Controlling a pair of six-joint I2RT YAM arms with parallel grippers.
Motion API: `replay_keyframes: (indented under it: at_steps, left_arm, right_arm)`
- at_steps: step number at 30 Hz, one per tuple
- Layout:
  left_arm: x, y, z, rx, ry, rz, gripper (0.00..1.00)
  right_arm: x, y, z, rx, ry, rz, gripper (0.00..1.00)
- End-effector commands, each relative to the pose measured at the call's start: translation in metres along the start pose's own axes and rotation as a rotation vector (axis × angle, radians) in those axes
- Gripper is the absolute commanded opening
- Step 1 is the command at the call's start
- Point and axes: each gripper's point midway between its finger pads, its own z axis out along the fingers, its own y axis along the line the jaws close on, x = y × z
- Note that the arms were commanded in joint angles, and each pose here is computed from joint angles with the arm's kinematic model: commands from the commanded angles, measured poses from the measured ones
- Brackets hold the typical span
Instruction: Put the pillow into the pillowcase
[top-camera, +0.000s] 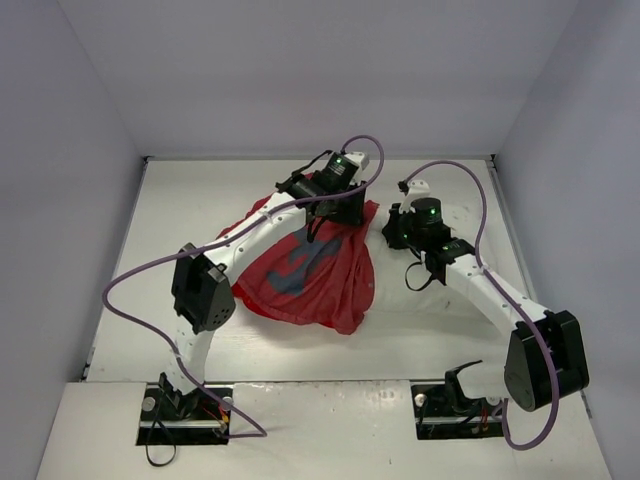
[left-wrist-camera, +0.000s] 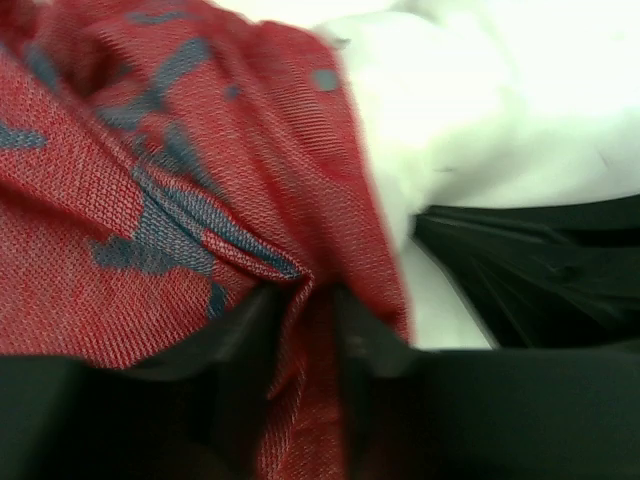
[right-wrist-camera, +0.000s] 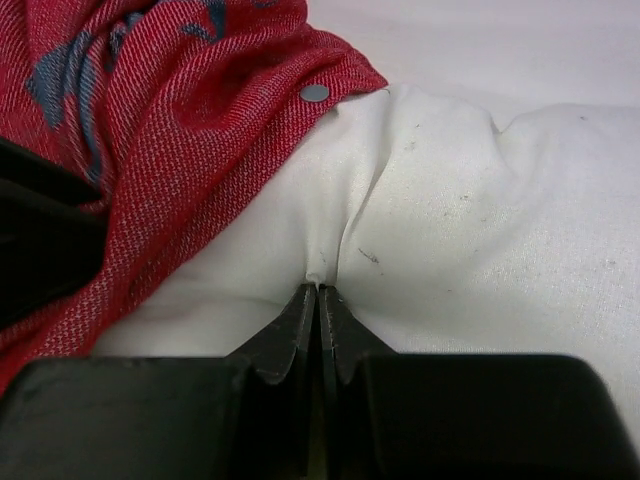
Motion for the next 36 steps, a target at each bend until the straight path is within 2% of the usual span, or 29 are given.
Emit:
replay_keyframes:
  at_steps: [1,2,3,6,10,17,23,27,28,29,30,31,34,36]
  left_arm:
    - [-0.06,-0.005,-0.067,0.026,-0.227,-0.005,0.28]
    - [-0.065,0.009,-0.075,-0.038,-0.256,0.021,0.37]
    - [-0.068,0.015,-0.094,-0.064,-0.281,0.034,0.54]
    - [-0.068,0.044,-0.131,-0.184,-0.334,0.088,0.69]
    - [-0.053,0.066,-0.168,-0.211,-0.345,0.14,0.7]
    - [0.016,0.069,-0.145,-0.094,-0.156,0.164,0.7]
    - [0.053,0.093,-0.132,-0.156,-0.063,0.176,0.7]
    - [0.064,0.092,-0.127,-0.14,-0.023,0.161,0.59]
    - [0.066,0.092,-0.126,-0.137,-0.016,0.158,0.47]
    - [0.068,0.091,-0.125,-0.129,-0.008,0.152,0.42]
    - [0.071,0.089,-0.125,-0.113,-0.001,0.14,0.27]
    - [0.072,0.086,-0.124,-0.099,0.004,0.141,0.18]
    - [0.075,0.071,-0.124,-0.048,0.014,0.114,0.0]
    - [0.078,0.056,-0.122,-0.01,0.027,0.103,0.0]
  right_arm:
    - [-0.024,0.022,-0.001,-0.089,-0.056,0.01,0.0]
    - [-0.025,0.024,-0.002,-0.101,-0.06,0.006,0.0]
    - [-0.026,0.025,-0.003,-0.105,-0.063,0.003,0.0]
    - [-0.028,0.031,-0.007,-0.137,-0.067,-0.011,0.0]
    - [-0.029,0.035,-0.01,-0.163,-0.072,-0.04,0.0]
    - [-0.031,0.04,-0.012,-0.193,-0.076,-0.06,0.0]
    - [-0.031,0.043,-0.015,-0.207,-0.078,-0.068,0.0]
    - [-0.031,0.042,-0.015,-0.207,-0.078,-0.07,0.0]
    - [-0.031,0.043,-0.015,-0.208,-0.078,-0.071,0.0]
    - [-0.03,0.043,-0.015,-0.208,-0.076,-0.069,0.0]
    - [-0.03,0.043,-0.015,-0.209,-0.074,-0.07,0.0]
    - [-0.03,0.044,-0.015,-0.211,-0.075,-0.07,0.0]
    - [-0.031,0.042,-0.014,-0.205,-0.076,-0.068,0.0]
    - [-0.031,0.042,-0.013,-0.202,-0.075,-0.064,0.0]
